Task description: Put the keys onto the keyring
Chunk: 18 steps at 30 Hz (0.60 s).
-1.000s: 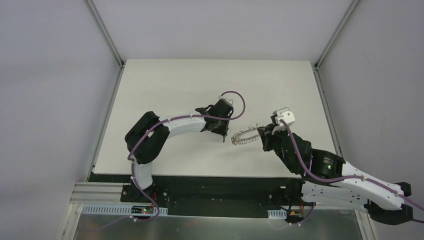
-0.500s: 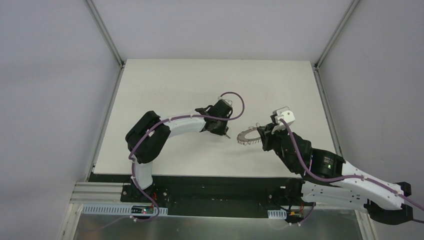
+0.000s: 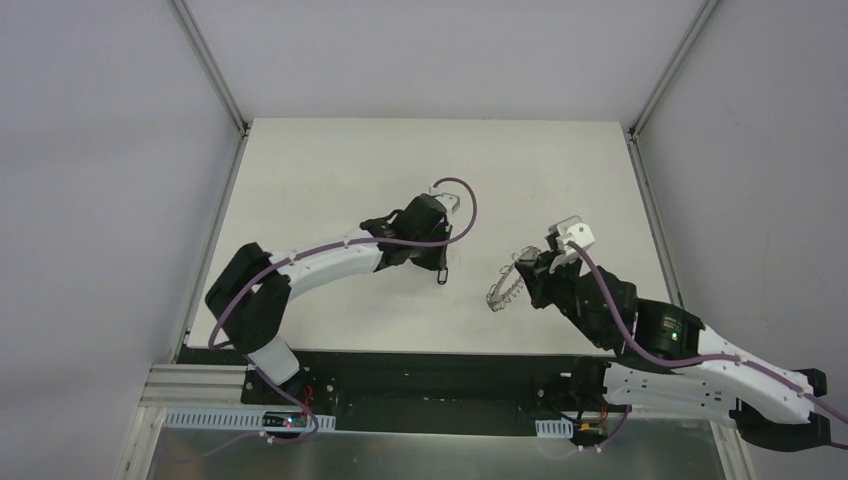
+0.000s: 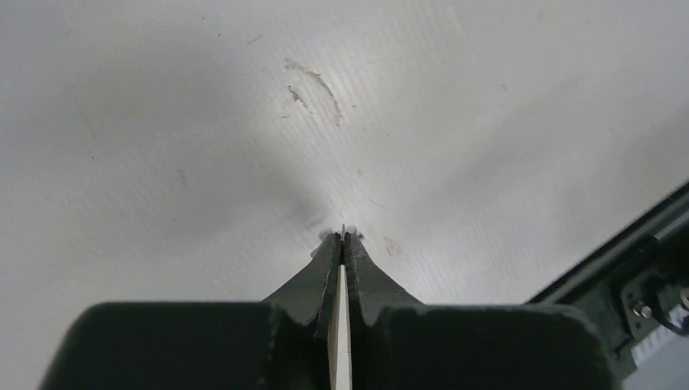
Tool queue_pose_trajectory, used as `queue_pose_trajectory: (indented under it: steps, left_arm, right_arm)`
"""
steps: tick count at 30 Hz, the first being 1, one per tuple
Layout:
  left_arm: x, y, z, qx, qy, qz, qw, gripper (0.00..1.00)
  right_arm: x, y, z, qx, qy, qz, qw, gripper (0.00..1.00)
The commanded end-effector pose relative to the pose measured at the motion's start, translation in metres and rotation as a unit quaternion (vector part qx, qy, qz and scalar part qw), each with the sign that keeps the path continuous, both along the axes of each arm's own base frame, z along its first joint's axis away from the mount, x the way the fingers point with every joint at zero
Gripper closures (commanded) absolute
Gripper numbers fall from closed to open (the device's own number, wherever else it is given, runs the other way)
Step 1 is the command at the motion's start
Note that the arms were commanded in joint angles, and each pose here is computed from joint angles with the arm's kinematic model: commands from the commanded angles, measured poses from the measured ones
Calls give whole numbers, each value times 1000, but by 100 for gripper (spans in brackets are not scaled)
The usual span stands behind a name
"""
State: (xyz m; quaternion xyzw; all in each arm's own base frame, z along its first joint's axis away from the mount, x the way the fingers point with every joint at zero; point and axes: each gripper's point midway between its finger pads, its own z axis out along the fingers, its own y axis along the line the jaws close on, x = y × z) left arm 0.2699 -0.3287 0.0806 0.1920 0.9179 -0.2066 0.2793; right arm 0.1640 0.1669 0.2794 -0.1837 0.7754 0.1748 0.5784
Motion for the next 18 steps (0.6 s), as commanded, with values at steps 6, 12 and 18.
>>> queue_pose_trajectory:
  steps: [6,12,18]
  left_arm:
    - [-35,4,103,-117,-80,-104,984,100]
    - [-70,7,157,-189,-110,-173,960,100]
    - [-102,12,202,-253,-122,-220,934,100]
  right_arm:
    - [-35,6,27,22,12,121,992,100]
    - [-53,19,20,-9,29,190,981,100]
    - [-63,31,21,-23,25,241,970,100]
